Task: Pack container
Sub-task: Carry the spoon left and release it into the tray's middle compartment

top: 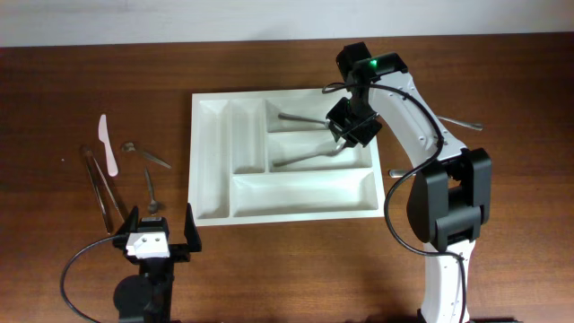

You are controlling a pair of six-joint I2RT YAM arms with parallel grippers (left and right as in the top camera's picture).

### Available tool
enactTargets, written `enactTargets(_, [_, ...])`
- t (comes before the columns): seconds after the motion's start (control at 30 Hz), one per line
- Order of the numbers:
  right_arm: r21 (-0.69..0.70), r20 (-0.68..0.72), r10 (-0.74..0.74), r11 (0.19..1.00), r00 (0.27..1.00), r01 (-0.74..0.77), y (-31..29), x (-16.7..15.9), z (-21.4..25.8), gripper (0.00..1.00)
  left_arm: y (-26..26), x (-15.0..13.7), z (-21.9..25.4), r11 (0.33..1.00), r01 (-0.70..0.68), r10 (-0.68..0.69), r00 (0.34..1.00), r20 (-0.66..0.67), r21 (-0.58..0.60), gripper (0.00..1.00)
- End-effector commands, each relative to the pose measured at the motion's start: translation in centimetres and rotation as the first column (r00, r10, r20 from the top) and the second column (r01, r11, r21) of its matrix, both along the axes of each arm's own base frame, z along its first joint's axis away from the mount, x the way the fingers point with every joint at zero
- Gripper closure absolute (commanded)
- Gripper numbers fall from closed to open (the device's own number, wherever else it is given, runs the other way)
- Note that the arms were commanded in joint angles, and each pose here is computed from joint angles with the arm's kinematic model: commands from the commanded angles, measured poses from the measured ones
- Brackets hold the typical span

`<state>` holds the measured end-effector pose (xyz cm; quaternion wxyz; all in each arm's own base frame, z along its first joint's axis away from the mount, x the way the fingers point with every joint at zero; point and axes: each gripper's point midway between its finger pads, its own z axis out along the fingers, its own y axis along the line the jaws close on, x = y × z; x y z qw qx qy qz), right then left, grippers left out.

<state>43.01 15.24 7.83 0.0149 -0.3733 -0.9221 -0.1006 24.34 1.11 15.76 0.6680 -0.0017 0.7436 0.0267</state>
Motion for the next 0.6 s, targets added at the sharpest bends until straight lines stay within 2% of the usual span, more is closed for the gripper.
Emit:
enactTargets(0.0, [-0.031,0.035,0.014,0.999,0.999,-0.013,-0.5,0.7,0.5,0.78,0.1,0.0,-0.2,1.000,-0.003,0.003,1.000,-0.001,0.015,0.01])
enactTargets(0.2, [-0.042,0.121,0.123,0.992,0.985,-0.119,-2.1,2.8,1.0,0.78,0.1,0.0,-0.2,1.000,-0.003,0.003,1.000,-0.001,0.015,0.01])
enactTargets(0.37, [-0.101,0.163,0.072,0.993,0.984,-0.056,-9.7,4.9,2.2,0.76,0.1,0.0,-0.2,1.000,-0.003,0.003,1.000,-0.001,0.015,0.01])
enactTargets(0.43, [-0.110,0.182,0.010,0.994,0.983,0.010,-14.0,5.6,2.4,0.59,0.1,0.0,-0.2,1.000,-0.003,0.003,1.000,-0.001,0.015,0.01])
enactTargets(0.57, [-0.110,0.213,-0.106,0.985,0.971,0.131,-19.8,6.2,2.5,0.39,0.1,0.0,-0.2,1.000,-0.003,0.003,1.000,-0.001,0.015,0.01])
